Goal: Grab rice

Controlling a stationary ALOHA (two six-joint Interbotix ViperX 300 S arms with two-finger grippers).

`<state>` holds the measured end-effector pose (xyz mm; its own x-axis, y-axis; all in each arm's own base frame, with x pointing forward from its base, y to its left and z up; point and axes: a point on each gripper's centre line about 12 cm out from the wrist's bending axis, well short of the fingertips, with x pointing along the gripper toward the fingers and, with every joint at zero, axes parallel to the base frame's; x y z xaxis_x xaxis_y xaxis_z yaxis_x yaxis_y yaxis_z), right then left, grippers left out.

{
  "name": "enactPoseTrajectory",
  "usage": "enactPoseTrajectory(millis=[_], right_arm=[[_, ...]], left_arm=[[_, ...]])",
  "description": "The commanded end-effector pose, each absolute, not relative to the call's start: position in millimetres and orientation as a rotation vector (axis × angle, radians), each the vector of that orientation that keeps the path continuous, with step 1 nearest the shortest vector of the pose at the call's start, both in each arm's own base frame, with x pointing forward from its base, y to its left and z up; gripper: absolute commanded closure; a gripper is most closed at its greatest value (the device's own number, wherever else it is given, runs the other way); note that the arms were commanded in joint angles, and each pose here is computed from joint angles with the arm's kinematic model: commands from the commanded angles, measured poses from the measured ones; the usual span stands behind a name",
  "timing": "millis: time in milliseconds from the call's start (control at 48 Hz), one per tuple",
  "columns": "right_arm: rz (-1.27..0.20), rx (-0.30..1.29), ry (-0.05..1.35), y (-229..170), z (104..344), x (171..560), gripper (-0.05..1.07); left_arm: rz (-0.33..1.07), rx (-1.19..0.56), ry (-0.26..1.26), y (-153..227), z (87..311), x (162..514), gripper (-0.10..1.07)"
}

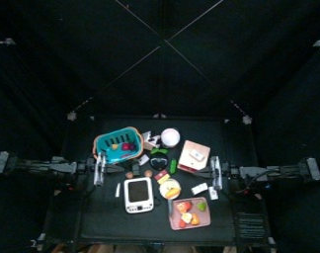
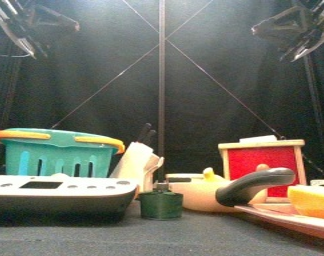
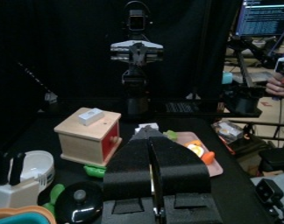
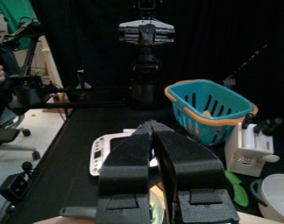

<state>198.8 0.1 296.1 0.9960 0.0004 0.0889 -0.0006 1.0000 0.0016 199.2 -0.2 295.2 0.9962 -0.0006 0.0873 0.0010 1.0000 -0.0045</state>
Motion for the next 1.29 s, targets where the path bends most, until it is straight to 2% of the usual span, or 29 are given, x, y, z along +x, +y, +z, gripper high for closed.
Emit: enactPoseTrajectory(millis=[0,62,250,792,1021,1146,1271], right_arm=[[-0.007,0.003,-0.092,-1.5,300.2,203.1,1.0],[-0.019,0.016,-0.08,-3.9,298.7,206.2,1.03],[-0.043,0.042,-0.036,-9.3,291.2,217.1,1.01],[-0.119,0.08,0.014,-25.7,282.9,227.6,1.01],[-0.318,0.296,0.065,-63.7,275.3,222.8,1.0],[-0.418,0.407,0.151,-83.6,266.7,215.7,1.0],[-0.453,0.443,0.249,-92.2,266.2,210.9,0.96]], left_arm=[[0.002,0.003,-0.11,0.3,300.3,202.1,1.02],[0.002,0.003,-0.129,0.3,302.4,201.9,1.03],[-0.008,0.001,-0.138,-1.5,302.5,201.8,1.01],[-0.025,-0.007,-0.051,-5.6,285.3,220.3,1.0],[-0.031,-0.007,-0.049,-7.0,284.8,220.7,1.0],[-0.034,-0.007,-0.044,-7.7,283.5,221.0,1.0],[-0.036,-0.007,-0.04,-8.1,282.7,222.1,1.0]])
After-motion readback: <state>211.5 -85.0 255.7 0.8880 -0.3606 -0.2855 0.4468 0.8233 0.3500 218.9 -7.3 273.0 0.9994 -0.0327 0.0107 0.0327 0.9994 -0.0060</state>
